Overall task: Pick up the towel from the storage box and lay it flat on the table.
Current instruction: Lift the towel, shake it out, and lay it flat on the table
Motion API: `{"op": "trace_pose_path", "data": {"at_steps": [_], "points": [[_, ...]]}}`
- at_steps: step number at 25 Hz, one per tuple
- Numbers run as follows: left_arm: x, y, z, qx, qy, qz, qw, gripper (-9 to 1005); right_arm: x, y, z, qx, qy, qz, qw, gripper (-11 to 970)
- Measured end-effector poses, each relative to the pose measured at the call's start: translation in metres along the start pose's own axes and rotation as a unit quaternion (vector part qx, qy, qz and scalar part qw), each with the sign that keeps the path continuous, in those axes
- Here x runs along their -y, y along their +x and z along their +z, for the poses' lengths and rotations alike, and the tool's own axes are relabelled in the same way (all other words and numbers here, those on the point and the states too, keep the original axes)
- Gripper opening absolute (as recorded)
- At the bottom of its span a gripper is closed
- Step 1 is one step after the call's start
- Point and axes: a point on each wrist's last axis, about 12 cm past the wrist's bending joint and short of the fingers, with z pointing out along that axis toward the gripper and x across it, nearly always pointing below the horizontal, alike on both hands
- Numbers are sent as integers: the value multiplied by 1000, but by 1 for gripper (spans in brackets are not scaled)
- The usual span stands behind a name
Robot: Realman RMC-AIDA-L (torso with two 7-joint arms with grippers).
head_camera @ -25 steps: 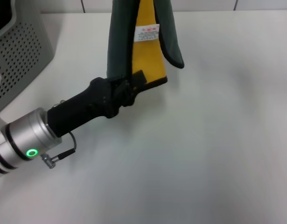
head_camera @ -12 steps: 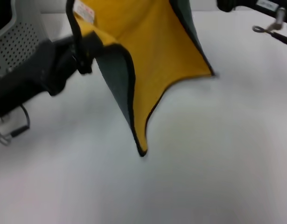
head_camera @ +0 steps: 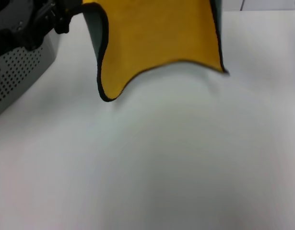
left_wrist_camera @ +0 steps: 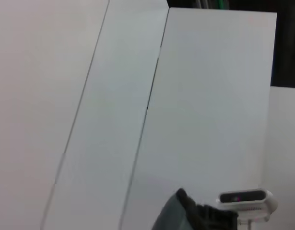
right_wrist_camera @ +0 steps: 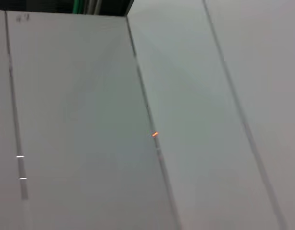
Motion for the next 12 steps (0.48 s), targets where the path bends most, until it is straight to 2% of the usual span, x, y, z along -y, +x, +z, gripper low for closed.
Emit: {"op": "trace_pose_path", "data": {"at_steps": [6, 9, 12], "points": [[18, 3, -8, -57, 81, 10, 995, 24, -28, 33, -22, -45, -82, 99, 991, 6], [19, 1, -5, -91, 109, 4, 990, 24, -33, 26, -31, -46, -108, 110, 987, 6], [15, -5, -1, -106, 120, -4, 987, 24, -28, 12, -34, -46, -115, 98, 987, 7]]}}
